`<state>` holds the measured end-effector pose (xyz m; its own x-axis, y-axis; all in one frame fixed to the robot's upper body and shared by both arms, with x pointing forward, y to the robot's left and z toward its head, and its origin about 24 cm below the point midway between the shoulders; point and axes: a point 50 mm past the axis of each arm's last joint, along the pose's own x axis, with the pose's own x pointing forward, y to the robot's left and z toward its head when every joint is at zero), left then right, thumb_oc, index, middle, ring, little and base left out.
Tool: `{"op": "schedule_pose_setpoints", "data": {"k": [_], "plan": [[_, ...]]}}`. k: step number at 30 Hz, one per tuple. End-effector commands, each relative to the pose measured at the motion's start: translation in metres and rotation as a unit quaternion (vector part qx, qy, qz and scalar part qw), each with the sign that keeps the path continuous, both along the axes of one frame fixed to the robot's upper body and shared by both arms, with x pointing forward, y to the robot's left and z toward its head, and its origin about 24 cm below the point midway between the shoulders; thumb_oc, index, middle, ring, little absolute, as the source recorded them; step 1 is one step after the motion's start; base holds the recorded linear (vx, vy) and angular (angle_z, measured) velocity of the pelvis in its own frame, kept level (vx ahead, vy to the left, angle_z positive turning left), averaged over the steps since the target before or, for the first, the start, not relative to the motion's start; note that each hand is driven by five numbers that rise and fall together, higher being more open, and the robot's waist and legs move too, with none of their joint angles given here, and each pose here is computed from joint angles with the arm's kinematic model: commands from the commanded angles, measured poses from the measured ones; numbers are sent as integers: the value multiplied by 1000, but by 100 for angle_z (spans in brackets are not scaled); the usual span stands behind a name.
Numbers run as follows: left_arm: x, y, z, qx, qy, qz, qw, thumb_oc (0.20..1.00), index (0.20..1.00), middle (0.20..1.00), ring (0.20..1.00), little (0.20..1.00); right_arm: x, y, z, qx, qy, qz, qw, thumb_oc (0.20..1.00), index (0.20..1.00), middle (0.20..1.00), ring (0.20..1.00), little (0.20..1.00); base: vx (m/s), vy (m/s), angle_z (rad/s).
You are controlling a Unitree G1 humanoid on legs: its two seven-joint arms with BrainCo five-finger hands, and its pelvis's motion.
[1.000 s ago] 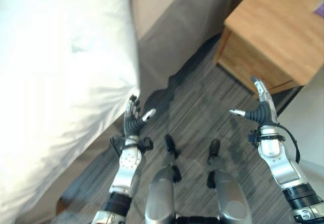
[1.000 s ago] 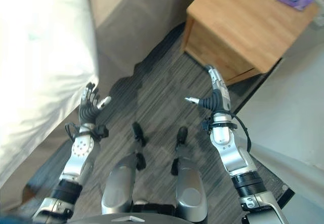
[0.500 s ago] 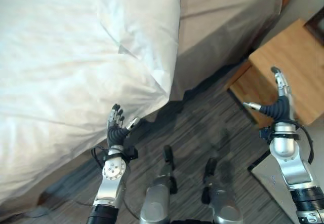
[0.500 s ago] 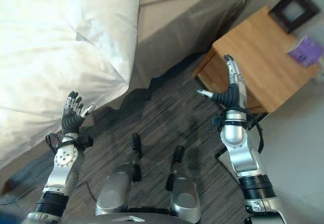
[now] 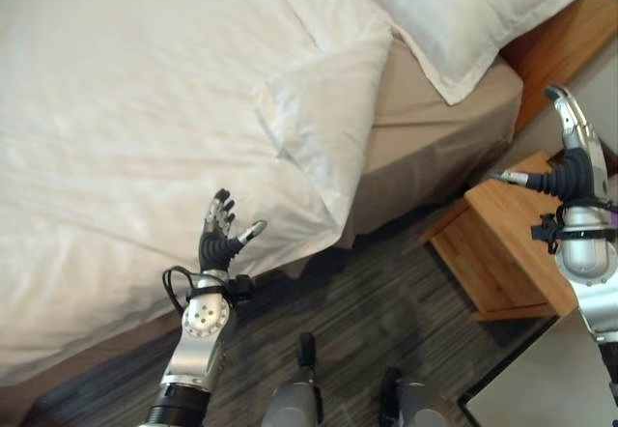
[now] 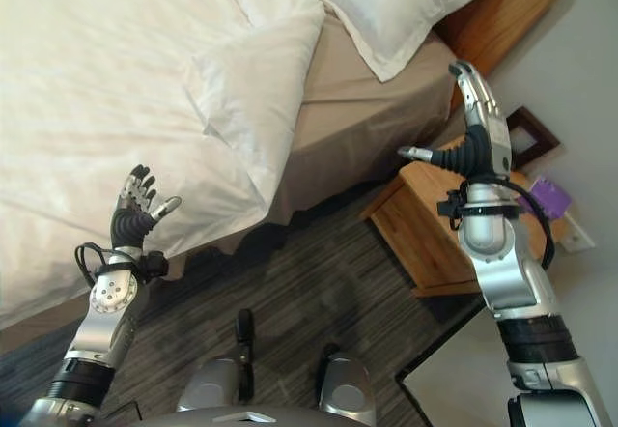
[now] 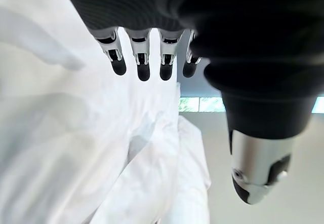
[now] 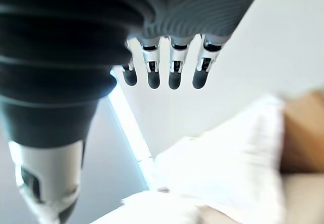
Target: Making the bed.
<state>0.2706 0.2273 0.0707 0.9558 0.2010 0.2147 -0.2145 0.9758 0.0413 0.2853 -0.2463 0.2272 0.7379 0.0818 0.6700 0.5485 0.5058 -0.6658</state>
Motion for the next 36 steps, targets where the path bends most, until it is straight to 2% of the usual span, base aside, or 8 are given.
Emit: {"op": "schedule_pose_setpoints", "data": {"k": [1,6,10,15,18,20,27,36], "plan": [[4,1,14,5,-36,-22,999,1000,1000,1000,1000,1000,15,-2,49,-12,-55,-1,998,1000,1000,1000,1000,1000,271,-139,81],[-4,5,4,6,-14,-25,1000,1000,1000,1000,1000,1000,35,-3,92,-38,-57,-18,997,1000,1000,1000,1000,1000,197,-142,99],[-26,17,-15,-17,19,-7,1000,1000,1000,1000,1000,1000,56,13,131,-76,-53,-30,995,1000,1000,1000,1000,1000,197,-136,34],[-21,12,-14,-38,12,-13,999,1000,1000,1000,1000,1000,71,6,151,-69,-46,-74,994,1000,1000,1000,1000,1000,53,-52,35],[-21,9,-20,-45,24,-17,999,1000,1000,1000,1000,1000,79,-7,150,-58,-22,-108,992,1000,1000,1000,1000,1000,167,11,75],[-25,15,-29,-36,47,-7,998,1000,1000,1000,1000,1000,88,-23,140,-73,15,-167,983,1000,1000,1000,1000,1000,229,48,34],[-20,19,-31,-32,48,5,998,1000,1000,1000,1000,1000,95,-43,124,-34,39,-220,974,1000,1000,1000,1000,1000,40,76,13],[1,18,-27,-22,49,11,999,1000,1000,1000,1000,1000,117,-25,79,-30,96,-244,965,1000,1000,1000,1000,1000,-7,60,-5]]}}
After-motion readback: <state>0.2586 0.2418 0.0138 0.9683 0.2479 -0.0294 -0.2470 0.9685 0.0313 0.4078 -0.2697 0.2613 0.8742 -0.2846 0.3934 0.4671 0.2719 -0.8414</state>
